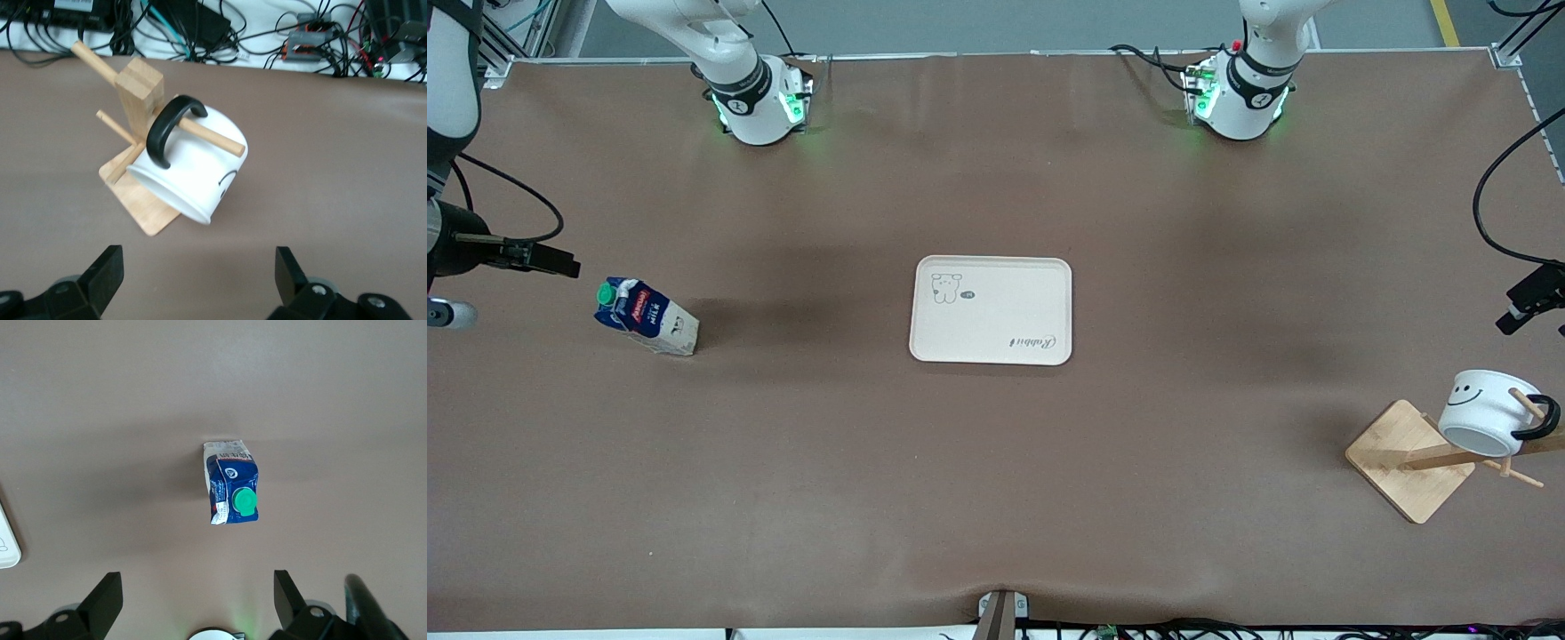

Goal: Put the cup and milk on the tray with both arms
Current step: 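Reach the right gripper to the milk carton while the left gripper reaches the mug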

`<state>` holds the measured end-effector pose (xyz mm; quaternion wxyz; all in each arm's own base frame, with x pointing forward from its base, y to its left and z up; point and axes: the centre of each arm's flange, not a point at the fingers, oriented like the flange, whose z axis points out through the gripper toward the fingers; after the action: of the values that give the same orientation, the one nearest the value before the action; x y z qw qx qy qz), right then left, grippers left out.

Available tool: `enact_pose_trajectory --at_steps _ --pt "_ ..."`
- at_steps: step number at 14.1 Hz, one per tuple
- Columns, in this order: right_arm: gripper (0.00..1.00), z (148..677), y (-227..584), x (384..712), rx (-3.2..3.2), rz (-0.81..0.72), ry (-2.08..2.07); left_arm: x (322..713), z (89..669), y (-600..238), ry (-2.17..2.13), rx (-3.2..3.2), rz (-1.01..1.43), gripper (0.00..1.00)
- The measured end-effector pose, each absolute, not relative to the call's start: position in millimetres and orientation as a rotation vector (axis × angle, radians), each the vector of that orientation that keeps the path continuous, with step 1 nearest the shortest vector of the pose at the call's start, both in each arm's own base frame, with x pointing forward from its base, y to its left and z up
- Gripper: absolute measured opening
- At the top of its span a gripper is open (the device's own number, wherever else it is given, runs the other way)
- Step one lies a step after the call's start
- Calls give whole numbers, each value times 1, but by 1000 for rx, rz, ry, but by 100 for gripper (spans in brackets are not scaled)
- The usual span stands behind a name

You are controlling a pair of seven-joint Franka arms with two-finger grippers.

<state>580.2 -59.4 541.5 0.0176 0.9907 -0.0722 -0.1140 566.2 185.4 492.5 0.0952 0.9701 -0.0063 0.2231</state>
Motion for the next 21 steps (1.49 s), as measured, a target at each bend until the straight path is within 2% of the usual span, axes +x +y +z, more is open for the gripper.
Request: enact_pose_trajectory --at_steps 6,11,12,13,14,15,17,18,20,21 --pt "100 494 -76 592 3051 -478 -270 577 445 201 18 2782 815 100" --pt "100 480 -85 595 3041 -517 -293 588 418 196 57 2749 855 93" --pt "100 474 -88 594 3038 -535 -301 591 417 192 52 2749 861 86" --pt "100 464 -91 593 3033 -564 -308 592 417 189 46 2749 864 74" --pt "100 453 -93 592 3027 -594 -312 593 418 186 39 2747 866 74" --pt "100 443 -94 591 3024 -610 -314 595 419 183 33 2744 867 68" --pt "100 424 -95 590 3027 -590 -312 597 420 177 21 2741 868 49" --pt "100 415 -96 591 3031 -566 -312 598 420 175 21 2740 870 49" --pt "100 396 -102 588 3038 -518 -325 599 420 174 21 2738 871 36" --pt "100 387 -106 585 3041 -499 -335 599 420 174 21 2738 871 34"
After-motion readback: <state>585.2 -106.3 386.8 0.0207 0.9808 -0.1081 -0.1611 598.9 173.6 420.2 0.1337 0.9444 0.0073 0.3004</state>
